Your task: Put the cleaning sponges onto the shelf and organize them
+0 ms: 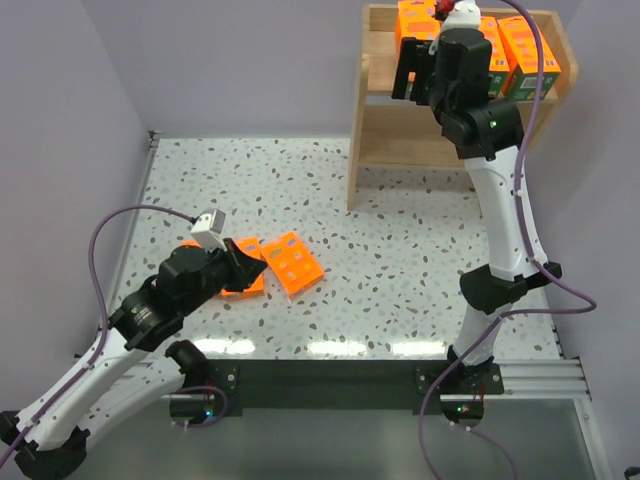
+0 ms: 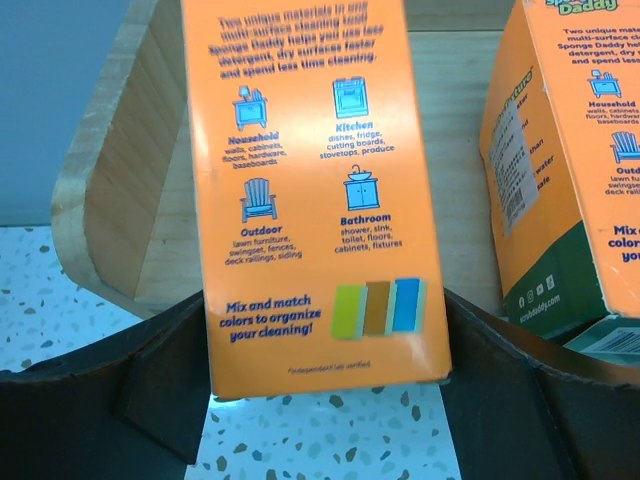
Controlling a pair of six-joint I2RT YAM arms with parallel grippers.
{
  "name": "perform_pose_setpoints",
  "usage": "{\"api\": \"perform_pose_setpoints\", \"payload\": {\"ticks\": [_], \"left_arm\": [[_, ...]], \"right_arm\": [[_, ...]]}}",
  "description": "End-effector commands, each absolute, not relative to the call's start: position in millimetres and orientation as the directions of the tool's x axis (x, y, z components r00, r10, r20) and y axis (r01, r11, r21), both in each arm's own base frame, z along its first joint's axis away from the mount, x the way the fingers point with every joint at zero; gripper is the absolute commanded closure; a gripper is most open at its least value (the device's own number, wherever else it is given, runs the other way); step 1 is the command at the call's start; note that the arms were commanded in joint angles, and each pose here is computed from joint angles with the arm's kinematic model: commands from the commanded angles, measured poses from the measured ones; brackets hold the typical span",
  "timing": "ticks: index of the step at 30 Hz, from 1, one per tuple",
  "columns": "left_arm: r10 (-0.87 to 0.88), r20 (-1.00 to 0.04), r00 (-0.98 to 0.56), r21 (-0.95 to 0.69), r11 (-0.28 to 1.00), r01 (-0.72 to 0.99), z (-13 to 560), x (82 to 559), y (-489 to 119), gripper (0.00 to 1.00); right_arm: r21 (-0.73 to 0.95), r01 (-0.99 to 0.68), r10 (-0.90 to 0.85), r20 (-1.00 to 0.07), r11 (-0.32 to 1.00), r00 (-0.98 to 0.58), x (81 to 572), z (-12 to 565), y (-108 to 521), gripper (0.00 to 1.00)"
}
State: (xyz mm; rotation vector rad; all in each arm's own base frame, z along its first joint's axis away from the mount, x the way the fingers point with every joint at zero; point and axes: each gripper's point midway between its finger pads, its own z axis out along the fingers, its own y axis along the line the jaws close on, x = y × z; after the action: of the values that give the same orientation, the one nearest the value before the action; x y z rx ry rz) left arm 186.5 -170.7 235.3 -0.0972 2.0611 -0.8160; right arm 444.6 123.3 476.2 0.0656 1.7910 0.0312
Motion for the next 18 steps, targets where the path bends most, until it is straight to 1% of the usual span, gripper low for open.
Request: {"api": "perform_pose_setpoints", "payload": {"ticks": [1,2,6,11,15,16,18], "left_arm": [[-0.381,-0.724,-0.575,-0.594,0.769,0.238,254.1,190.4,-171.6,1.0],[-0.381,-0.725,-0.574,-0.593,0.769,0.239,254.7,190.7,-171.9,1.0],[-0.377,-0.726,-0.574,-0.59,0.77,0.24,255.3,191.7,-172.6,1.0],[-0.373,-0.732,-0.571,-0.585,0.772,0.246,258.2,192.0,-172.7,1.0],[-0.374,-0.738,-0.562,-0.586,0.769,0.257,267.9,193.0,-173.7,1.0],[-0.375,-0.741,-0.558,-0.585,0.768,0.261,270.6,193.1,-173.6,1.0],[-0.376,-0.743,-0.553,-0.587,0.763,0.271,277.3,194.0,-175.3,1.0]], "right_arm": [[0.103,0.011,0.103,-0.987,0.995,-0.119,446.6,507.5,123.9,0.17],[0.104,0.021,0.106,-0.988,0.994,-0.115,448.8,507.6,122.6,0.13],[0.107,0.03,0.109,-0.989,0.994,-0.097,452.7,511.8,121.6,0.02],[0.14,0.012,0.14,-0.989,0.99,-0.04,448.3,530.0,121.9,0.01],[0.182,-0.015,0.183,-0.982,0.983,0.052,427.2,566.0,115.2,0.01],[0.2,-0.025,0.202,-0.975,0.979,0.092,413.7,582.2,109.8,0.01],[0.212,-0.031,0.214,-0.969,0.977,0.122,400.6,593.7,104.2,0.01]]}}
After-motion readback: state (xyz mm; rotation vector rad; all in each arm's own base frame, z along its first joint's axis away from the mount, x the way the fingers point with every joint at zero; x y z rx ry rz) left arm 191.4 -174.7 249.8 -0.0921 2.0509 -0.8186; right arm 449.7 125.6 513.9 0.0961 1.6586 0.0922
